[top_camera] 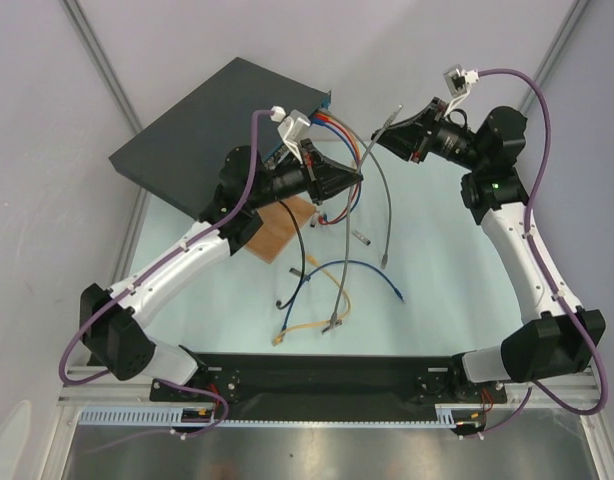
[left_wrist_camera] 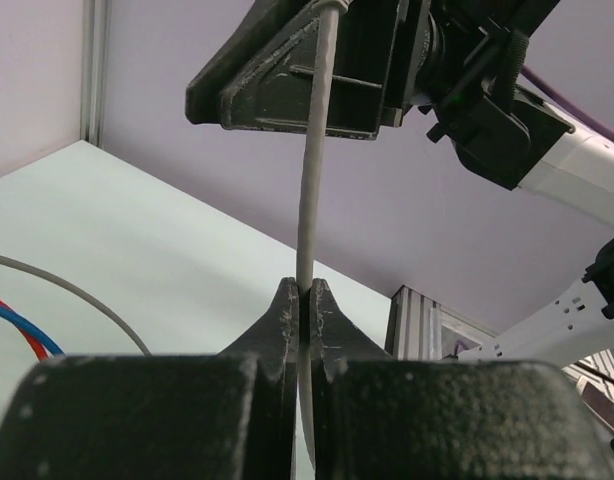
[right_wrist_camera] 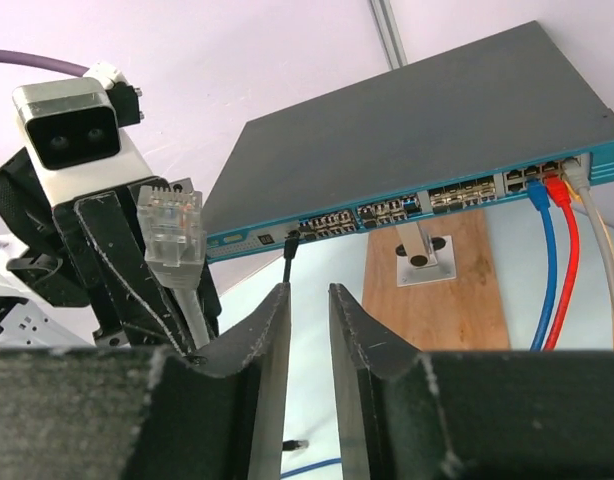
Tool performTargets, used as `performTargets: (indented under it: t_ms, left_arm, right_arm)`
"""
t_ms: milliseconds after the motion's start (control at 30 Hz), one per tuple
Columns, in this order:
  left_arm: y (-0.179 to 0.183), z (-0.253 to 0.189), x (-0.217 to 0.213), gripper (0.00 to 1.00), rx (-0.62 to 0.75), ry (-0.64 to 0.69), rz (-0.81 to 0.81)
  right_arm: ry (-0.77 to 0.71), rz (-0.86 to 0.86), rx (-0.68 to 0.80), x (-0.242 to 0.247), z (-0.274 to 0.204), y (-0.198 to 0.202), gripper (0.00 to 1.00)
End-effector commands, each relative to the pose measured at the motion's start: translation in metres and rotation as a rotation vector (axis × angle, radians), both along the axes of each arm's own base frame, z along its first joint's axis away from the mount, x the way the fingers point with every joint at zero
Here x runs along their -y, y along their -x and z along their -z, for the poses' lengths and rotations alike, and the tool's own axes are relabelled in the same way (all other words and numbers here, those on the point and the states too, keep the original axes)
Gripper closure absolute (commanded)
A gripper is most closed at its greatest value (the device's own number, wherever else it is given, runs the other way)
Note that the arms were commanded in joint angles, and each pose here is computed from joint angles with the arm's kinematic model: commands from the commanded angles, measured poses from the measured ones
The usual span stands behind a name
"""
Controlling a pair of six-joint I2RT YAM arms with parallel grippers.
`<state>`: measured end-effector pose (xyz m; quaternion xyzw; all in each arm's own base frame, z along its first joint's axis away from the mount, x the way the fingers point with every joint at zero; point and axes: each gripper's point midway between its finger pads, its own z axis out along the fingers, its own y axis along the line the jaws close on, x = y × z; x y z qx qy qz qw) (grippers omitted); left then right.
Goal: Insert the plug into the switch port
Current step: Insert the connector into the switch port.
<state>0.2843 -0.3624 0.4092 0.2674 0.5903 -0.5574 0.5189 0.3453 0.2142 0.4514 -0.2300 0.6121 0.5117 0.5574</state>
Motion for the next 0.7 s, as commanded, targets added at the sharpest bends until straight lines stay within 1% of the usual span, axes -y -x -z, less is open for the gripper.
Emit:
performTargets:
  t_ms: [0,100,167,267,300,400,467,500,600,667]
  left_arm:
    - [0.0,-0.009,0.002,1.0,0.018,0.04,0.006]
    - [-0.004,-0.008,0.002,1.0,0.011,0.043,-0.006]
    - [-0.008,-0.006,0.002,1.0,-0.014,0.054,-0.012]
    - [-0.017,-0.011,-0.005,1.0,-0.023,0.078,-0.048]
    - [-0.022,-0.014,-0.009,1.0,-0.021,0.087,-0.063]
    - [-0.029,-0.018,-0.016,1.0,-0.024,0.1,-0.074]
    - [-0.029,-0.017,-0.016,1.0,-0.035,0.103,-0.059]
    - [-0.029,-0.017,-0.015,1.0,-0.029,0.105,-0.048]
    - [-0.027,-0.014,-0.011,1.0,-0.038,0.11,-0.02]
    - [-0.026,-0.01,-0.008,1.0,-0.04,0.108,-0.006]
  right_arm:
    - [-0.041,-0.013,0.104,-0.003,-0.037,0.008,0.72]
    - [-0.033,-0.039,0.1,-0.006,-0.033,0.01,0.73]
    - [-0.023,-0.047,0.108,-0.006,-0.032,0.012,0.71]
    - [0.014,-0.038,0.106,-0.002,-0.024,0.014,0.64]
    - [0.036,-0.035,0.098,0.0,-0.016,0.014,0.6]
    - [0.045,-0.029,0.084,0.009,-0.011,0.016,0.53]
    - [0.055,-0.027,0.099,0.01,-0.012,0.017,0.5]
    - [0.049,-0.026,0.107,0.009,-0.014,0.017,0.45]
    - [0.023,-0.036,0.107,-0.001,-0.019,0.013,0.38]
    - [0.005,-0.048,0.095,-0.007,-0.024,0.011,0.37]
